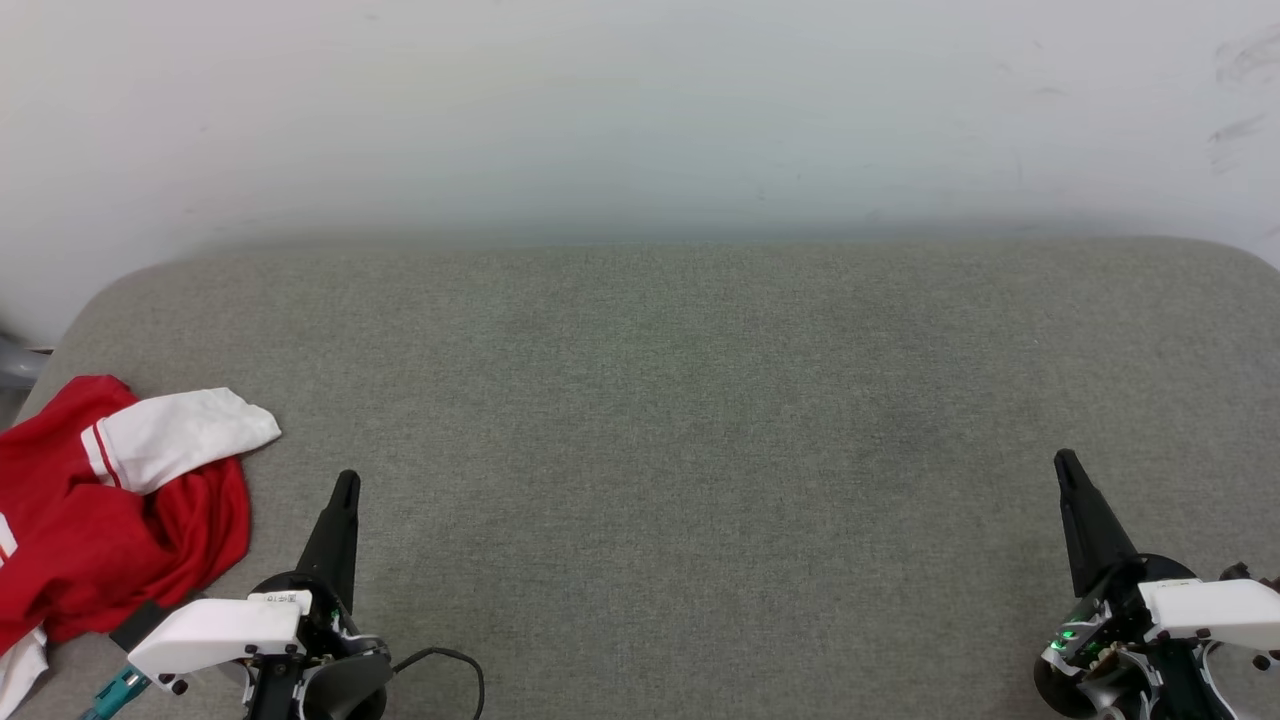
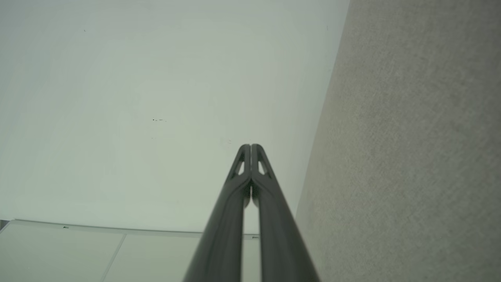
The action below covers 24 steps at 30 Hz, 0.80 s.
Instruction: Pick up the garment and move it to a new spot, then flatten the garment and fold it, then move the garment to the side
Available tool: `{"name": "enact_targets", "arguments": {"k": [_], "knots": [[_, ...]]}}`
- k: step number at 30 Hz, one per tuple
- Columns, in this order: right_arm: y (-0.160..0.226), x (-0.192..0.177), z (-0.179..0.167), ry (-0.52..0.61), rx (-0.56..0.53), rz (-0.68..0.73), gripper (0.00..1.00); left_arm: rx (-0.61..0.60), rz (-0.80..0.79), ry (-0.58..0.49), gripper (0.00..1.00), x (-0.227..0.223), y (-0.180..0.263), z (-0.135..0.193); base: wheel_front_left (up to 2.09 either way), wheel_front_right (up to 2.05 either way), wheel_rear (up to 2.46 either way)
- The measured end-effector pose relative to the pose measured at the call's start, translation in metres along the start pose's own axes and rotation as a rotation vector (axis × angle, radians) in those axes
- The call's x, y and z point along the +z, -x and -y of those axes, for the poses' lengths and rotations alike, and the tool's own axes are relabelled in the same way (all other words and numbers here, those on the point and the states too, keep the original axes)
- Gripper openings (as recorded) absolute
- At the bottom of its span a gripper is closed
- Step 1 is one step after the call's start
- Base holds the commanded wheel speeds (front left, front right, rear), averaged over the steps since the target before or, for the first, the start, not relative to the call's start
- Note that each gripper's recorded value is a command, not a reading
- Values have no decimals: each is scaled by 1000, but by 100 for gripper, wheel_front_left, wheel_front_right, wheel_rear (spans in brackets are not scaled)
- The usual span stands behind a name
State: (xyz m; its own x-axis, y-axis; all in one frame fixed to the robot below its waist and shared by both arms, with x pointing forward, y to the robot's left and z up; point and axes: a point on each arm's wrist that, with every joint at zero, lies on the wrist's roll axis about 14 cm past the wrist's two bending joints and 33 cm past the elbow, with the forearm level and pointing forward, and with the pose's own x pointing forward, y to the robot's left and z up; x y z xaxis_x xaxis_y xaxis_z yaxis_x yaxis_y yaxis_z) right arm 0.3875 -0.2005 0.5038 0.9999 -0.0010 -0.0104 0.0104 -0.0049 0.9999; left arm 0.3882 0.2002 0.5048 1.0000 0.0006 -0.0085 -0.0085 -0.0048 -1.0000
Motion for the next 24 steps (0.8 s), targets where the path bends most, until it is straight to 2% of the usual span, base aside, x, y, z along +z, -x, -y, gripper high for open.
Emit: {"name": "enact_targets", "arguments": {"k": [24], "knots": [[0,0,0,0,0,0,0,0,0,0,0,0,0,0,0,0,0]]}}
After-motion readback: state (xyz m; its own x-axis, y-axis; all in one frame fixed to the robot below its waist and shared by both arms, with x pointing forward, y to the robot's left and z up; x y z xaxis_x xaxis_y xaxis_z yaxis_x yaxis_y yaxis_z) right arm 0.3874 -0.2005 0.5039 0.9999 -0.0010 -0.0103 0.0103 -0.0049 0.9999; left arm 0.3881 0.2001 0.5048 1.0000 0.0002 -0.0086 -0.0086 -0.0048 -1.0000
